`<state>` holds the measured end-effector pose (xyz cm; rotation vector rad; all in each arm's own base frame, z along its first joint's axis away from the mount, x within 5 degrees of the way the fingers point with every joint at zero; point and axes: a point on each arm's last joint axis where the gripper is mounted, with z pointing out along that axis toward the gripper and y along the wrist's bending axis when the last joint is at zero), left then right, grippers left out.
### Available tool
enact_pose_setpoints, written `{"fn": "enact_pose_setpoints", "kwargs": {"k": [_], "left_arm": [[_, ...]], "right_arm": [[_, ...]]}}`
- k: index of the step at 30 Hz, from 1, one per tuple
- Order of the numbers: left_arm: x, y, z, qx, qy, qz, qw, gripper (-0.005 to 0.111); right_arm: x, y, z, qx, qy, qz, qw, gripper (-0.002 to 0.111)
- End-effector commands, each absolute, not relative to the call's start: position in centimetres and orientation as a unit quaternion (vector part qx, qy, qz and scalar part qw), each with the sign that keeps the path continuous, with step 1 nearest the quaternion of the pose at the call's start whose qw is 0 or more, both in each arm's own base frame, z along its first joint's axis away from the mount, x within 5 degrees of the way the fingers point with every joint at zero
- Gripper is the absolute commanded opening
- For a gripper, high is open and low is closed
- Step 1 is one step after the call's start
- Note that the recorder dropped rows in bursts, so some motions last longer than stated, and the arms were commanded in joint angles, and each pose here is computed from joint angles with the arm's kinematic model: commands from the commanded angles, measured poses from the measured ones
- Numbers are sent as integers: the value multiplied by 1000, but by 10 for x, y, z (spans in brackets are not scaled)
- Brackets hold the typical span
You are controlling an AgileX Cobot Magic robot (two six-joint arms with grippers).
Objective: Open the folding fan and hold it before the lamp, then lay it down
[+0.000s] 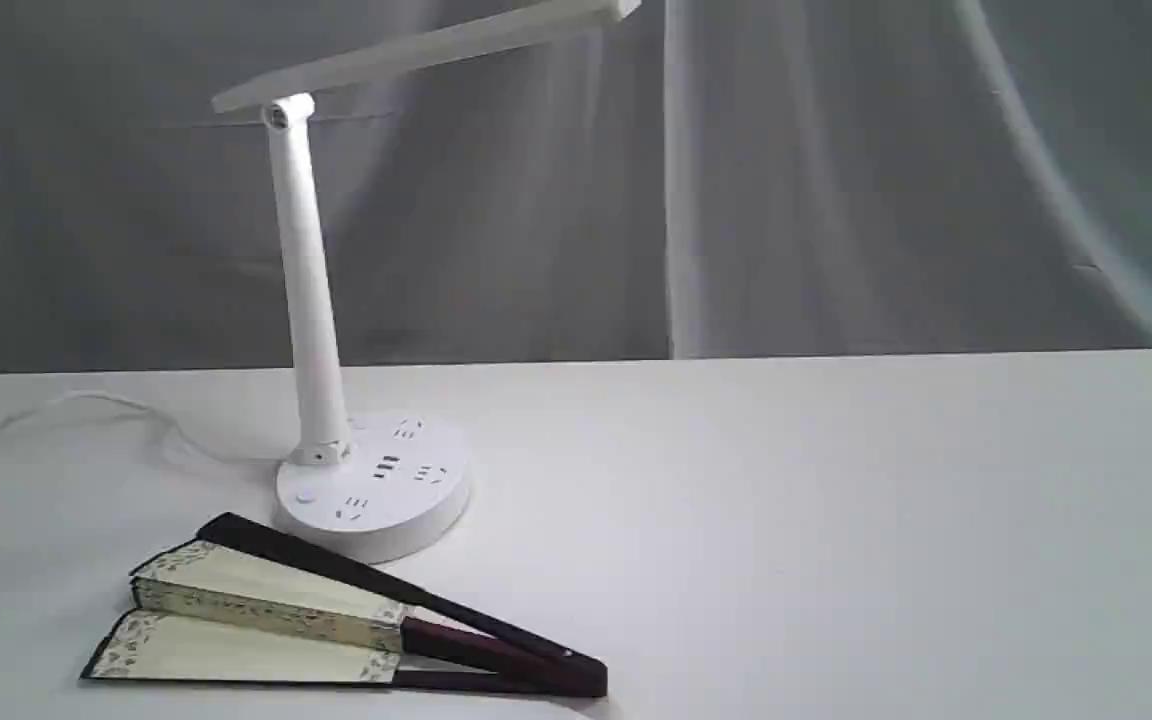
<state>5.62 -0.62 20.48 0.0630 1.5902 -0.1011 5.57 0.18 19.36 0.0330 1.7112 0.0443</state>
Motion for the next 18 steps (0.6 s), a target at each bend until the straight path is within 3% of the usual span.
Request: {"fn": "enact_pose_setpoints", "kwargs": {"k": [1, 13, 18], "left_arm": [[56, -6, 205, 20, 708, -51, 704, 0], [56, -7, 206, -18, 704, -96, 703, 0], [50, -7, 236, -18, 679, -103, 727, 0]], "right_arm": [[56, 2, 196, 23, 744, 30, 668, 0], [56, 1, 202, 18, 721, 21, 692, 0], [56, 1, 202, 23, 721, 26, 692, 0]]}}
